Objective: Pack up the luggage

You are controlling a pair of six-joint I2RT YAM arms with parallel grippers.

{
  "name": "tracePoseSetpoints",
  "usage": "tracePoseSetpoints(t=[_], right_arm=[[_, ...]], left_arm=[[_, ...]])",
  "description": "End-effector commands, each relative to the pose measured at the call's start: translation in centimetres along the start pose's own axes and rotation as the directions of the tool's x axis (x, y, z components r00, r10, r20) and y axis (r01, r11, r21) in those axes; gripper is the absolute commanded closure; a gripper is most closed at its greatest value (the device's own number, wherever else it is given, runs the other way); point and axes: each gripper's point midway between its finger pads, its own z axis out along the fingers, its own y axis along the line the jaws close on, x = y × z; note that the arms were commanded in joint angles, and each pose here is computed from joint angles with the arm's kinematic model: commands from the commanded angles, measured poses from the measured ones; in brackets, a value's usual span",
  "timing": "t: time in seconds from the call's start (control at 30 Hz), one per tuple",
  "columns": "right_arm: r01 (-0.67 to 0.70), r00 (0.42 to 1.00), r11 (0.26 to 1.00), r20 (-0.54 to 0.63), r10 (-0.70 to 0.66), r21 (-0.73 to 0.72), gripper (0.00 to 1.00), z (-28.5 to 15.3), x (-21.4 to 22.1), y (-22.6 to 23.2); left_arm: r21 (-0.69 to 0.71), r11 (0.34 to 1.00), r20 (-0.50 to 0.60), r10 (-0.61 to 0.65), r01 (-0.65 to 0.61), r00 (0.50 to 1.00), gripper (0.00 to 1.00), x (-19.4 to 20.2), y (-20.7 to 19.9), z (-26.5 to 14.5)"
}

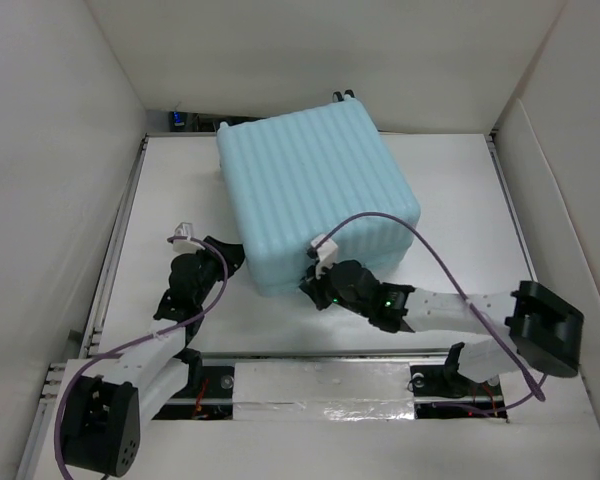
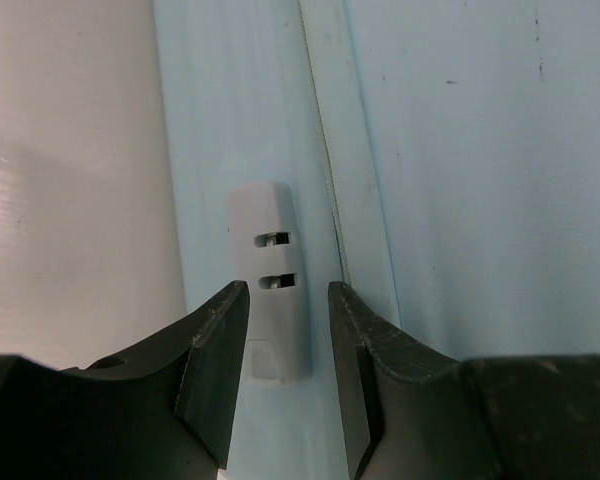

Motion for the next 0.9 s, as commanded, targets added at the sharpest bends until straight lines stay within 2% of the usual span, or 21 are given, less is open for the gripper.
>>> tracePoseSetpoints(t=[0.0,0.07,0.13,0.27,0.4,0.43,0.47,0.53,0.57,0.6,0.67,0.7,0.73,0.8,0.83,0.87], right_arm=[[0.051,0.993,0.95,0.114,-0.016,-0.308,1.0,1.2,-4.9,11.1],[0.083,0.988,0.94,0.147,-0.036,-0.33,1.0,2.1,-6.6,13.3],[0.104,0.988,0.935,0.145,-0.058,-0.339,1.0,3.1,-6.4,14.6],[0.098,0.971,0.932,0.238,-0.013,-0.349,1.0,3.0,-9.3,15.7],[0.026,0.967,0.958,0.251,0.048,-0.284,1.0,1.3,-8.5,13.1],[0.009,0.972,0.974,0.23,0.045,-0.225,1.0,1.1,-6.5,11.1],[-0.016,0.963,0.974,0.257,0.076,-0.227,1.0,-0.5,-7.4,10.6],[-0.05,0.961,0.981,0.26,0.099,-0.189,1.0,-1.8,-6.6,8.9],[-0.068,0.97,0.984,0.221,0.104,-0.164,1.0,-2.3,-4.6,7.7],[-0.084,0.96,0.981,0.248,0.127,-0.177,1.0,-3.8,-5.6,7.4],[-0.089,0.972,0.988,0.206,0.114,-0.127,1.0,-4.8,-3.7,5.8],[-0.099,0.966,0.987,0.225,0.126,-0.125,1.0,-6.0,-4.5,5.3],[-0.101,0.968,0.989,0.218,0.122,-0.105,1.0,-6.6,-4.2,4.7],[-0.108,0.975,0.993,0.188,0.116,-0.056,1.0,-7.6,-2.9,3.1],[-0.127,0.965,0.989,0.221,0.139,-0.07,1.0,-8.8,-3.7,2.9],[-0.13,0.963,0.988,0.227,0.145,-0.079,1.0,-9.3,-3.6,2.7]], left_arm=[[0.274,0.962,-0.037,0.019,-0.008,0.999,0.65,0.1,-8.0,-0.5],[0.281,0.96,-0.044,0.033,-0.019,0.999,0.65,0.3,-8.7,-0.5],[0.285,0.958,-0.028,0.043,-0.033,0.999,0.64,-0.1,-9.6,-0.4],[0.303,0.953,-0.038,0.041,-0.027,0.998,0.64,0.2,-10.8,-0.5],[0.325,0.945,-0.076,0.071,-0.042,0.995,0.62,2.3,-12.7,-0.8],[0.329,0.943,-0.079,0.077,-0.047,0.994,0.61,2.7,-13.4,-0.7],[0.336,0.94,-0.13,0.103,-0.054,0.986,0.61,4.9,-14.0,-0.8],[0.349,0.935,-0.13,0.118,-0.066,0.985,0.6,5.8,-15.8,-0.6],[0.325,0.942,-0.147,0.134,-0.08,0.98,0.59,6.9,-15.6,0.1],[0.331,0.939,-0.152,0.145,-0.088,0.978,0.59,7.8,-16.4,-0.1],[0.312,0.945,-0.124,0.144,-0.099,0.982,0.54,6.9,-17.1,0.3],[0.299,0.949,-0.088,0.128,-0.096,0.988,0.5,6.0,-17.2,0.2],[0.296,0.951,-0.067,0.117,-0.093,0.991,0.39,5.4,-17.1,-0.1],[0.273,0.958,0.016,0.083,-0.084,0.996,0.3,2.4,-16.7,-0.9],[0.233,0.969,0.067,0.063,-0.077,0.996,0.22,0.2,-15.9,-0.7],[0.199,0.978,0.097,0.048,-0.067,0.994,0.21,-1.4,-15.1,-1.1]])
